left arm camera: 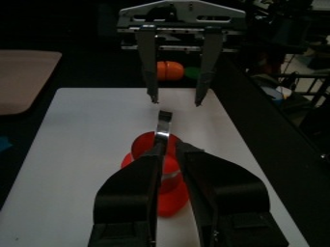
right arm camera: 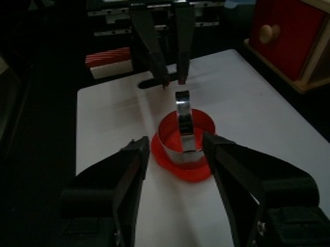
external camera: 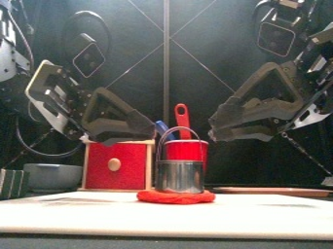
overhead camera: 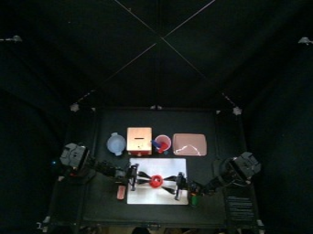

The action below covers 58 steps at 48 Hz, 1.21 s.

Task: Get the cutter from the drawer then cut the dough then place the extra dough in the bowl
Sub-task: Cut the dough

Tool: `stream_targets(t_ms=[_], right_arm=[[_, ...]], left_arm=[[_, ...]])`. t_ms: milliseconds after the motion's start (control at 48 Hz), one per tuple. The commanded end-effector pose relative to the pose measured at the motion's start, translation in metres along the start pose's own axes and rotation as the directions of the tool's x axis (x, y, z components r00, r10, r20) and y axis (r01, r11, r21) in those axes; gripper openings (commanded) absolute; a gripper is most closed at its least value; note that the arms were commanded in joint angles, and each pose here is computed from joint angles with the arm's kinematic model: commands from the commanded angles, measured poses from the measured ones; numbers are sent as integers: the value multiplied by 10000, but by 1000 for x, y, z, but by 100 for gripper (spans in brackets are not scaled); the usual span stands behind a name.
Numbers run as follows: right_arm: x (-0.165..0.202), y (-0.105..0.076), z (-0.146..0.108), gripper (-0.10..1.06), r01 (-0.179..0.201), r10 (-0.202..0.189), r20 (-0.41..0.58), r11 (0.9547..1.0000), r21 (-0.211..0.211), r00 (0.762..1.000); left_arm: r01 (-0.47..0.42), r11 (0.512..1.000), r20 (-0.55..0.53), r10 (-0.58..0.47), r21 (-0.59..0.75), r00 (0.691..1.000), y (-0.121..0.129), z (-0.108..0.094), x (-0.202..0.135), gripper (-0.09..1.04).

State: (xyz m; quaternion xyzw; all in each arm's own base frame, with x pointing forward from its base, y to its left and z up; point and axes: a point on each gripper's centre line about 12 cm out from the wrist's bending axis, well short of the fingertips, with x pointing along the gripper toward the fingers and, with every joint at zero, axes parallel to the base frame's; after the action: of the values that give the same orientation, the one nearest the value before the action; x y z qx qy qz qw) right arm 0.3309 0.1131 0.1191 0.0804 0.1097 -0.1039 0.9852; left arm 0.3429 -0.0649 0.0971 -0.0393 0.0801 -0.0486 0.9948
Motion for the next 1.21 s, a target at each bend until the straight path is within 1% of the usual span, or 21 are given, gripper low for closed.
stream_targets(t_ms=[21,104,271,458,688,875,1125,1208], right_arm=[[2,2,13,83,-2,-8,359,9997,261,9994],[3,1,13,83,45,-55,371,9996,267,9993],[5,0,13,83,89,-99,377,9996,277,9992],[9,-3,10,83,220,-227,284,9995,246,9993],[11,-2,8,83,211,-216,194,9995,251,9996],[12,-2,7,83,243,-247,159,9992,302,9996],[14,-5,9,83,315,-322,207,9991,295,9993],[15,-5,9,83,323,-328,180,9991,283,9993]], left_arm=[[126,9999,345,-128,51,9993,-2,10,3,74],[273,9995,339,-277,136,9990,-4,10,5,75],[560,9979,245,-567,311,9981,-7,7,9,75],[478,9983,223,-485,345,9986,-3,6,14,75],[286,9975,130,-296,653,9995,1,5,10,75],[120,9980,64,-124,621,9999,4,4,6,75],[-33,9981,232,18,621,9997,10,9,12,76],[71,9976,242,-88,690,9997,9,9,13,76]])
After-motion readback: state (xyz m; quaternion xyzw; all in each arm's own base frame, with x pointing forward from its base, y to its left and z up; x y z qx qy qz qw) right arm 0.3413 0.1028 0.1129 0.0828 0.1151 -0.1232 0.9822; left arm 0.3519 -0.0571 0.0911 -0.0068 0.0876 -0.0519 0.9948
